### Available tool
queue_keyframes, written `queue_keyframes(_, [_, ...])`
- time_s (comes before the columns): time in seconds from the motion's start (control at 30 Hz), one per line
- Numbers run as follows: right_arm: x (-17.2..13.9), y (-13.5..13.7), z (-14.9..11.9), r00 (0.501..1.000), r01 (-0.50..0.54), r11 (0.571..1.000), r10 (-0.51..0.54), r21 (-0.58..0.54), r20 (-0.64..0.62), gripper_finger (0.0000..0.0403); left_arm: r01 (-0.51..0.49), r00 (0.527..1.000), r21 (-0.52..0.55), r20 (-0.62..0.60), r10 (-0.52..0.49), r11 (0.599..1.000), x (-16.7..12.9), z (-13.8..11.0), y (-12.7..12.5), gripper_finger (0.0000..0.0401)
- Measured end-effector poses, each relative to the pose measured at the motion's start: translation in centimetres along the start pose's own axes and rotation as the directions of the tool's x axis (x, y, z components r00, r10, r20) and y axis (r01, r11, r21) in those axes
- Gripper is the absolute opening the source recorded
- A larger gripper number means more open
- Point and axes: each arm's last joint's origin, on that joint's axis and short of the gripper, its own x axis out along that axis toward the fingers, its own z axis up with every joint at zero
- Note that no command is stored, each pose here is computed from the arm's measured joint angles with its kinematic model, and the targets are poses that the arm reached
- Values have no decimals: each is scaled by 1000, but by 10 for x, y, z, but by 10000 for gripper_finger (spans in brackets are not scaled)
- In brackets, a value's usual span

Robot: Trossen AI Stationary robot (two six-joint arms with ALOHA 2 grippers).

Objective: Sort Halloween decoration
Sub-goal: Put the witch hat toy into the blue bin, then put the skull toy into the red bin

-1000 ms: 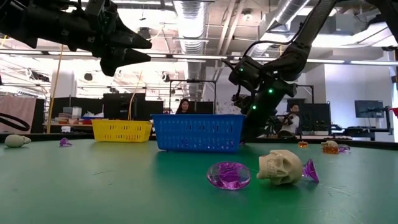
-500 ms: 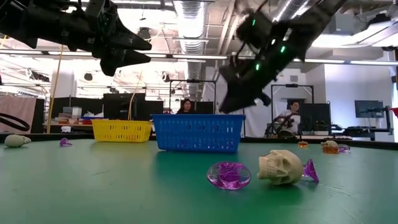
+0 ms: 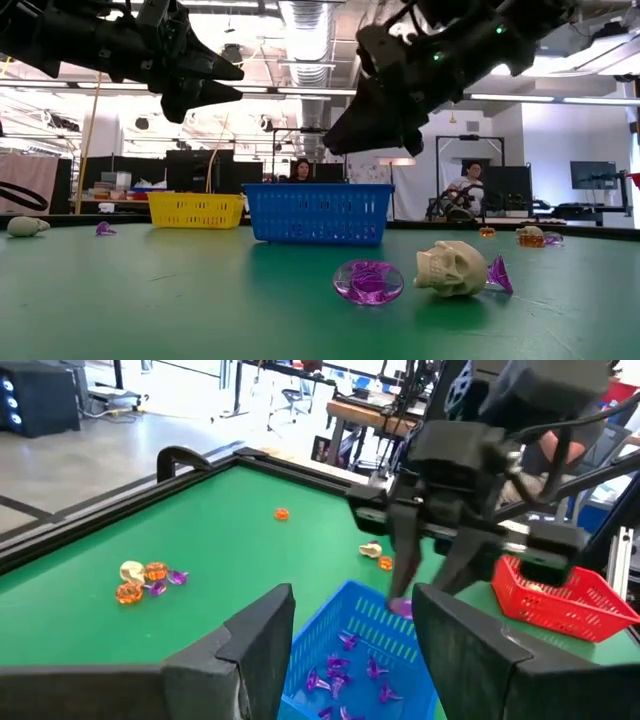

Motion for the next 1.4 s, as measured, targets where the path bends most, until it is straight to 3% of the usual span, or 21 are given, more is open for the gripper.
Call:
queue_keyframes(0.2, [3, -10, 0, 998, 47, 999, -47, 14, -29, 177, 1, 1000, -4, 0, -1, 1000, 0, 0, 0, 194])
queue_keyframes(0.37, [2, -11, 2, 999, 9, 1000, -8, 14, -48, 209, 34, 999, -14, -9, -34, 999, 0, 0, -1, 194])
queue_keyframes(0.57, [-15, -3, 7, 994, -69, 998, 68, -8, -83, 214, 73, 996, 6, -58, -73, 997, 0, -4, -1, 194])
queue_keyframes(0.8, [-63, 22, 8, 990, -101, 986, 87, -133, -107, 204, 23, 969, -56, -246, -37, 998, 1, -14, 0, 194])
queue_keyframes(0.97, [-91, 36, 0, 999, 23, 974, -32, -227, -36, 201, -96, 838, -33, -542, 63, 995, -1, -12, -7, 194])
queue_keyframes(1.17, [-100, 46, -11, 998, 58, 957, -67, -283, -22, 201, -270, 662, -55, -736, 143, 961, -22, -23, -14, 194])
queue_keyframes(1.33, [-101, 46, -13, 997, 60, 955, -71, -292, -28, 201, -553, 444, -53, -863, 241, 831, -47, -36, -8, 194])
queue_keyframes(1.4, [-100, 45, -12, 997, 66, 954, -78, -291, -28, 201, -609, 408, -39, -872, 270, 793, -51, -37, -6, 194])
